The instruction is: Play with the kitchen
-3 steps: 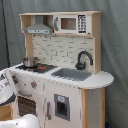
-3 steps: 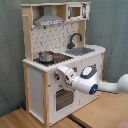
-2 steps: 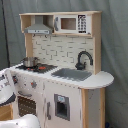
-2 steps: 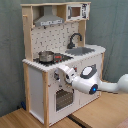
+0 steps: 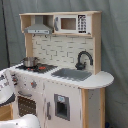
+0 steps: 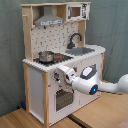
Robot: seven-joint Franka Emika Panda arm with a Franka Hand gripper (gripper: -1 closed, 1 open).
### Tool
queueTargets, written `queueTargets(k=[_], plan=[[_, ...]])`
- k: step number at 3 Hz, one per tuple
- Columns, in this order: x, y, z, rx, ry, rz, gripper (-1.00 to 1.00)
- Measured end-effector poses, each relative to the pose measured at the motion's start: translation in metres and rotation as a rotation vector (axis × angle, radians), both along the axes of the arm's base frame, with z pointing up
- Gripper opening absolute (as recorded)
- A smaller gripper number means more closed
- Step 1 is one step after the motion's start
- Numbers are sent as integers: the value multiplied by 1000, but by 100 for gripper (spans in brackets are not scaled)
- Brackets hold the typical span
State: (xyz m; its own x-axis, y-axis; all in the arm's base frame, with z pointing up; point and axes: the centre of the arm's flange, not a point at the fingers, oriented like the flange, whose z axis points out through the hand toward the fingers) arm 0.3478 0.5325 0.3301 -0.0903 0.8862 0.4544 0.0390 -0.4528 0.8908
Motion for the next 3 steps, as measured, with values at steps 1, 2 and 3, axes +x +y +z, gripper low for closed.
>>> queueTargets(k=[1,2,3], plan=[[-29,11,5,-62,-48,20,100],[-46,-2,5,-26,-35,3,100],[-69,-8,6,26,-21,-3,100]])
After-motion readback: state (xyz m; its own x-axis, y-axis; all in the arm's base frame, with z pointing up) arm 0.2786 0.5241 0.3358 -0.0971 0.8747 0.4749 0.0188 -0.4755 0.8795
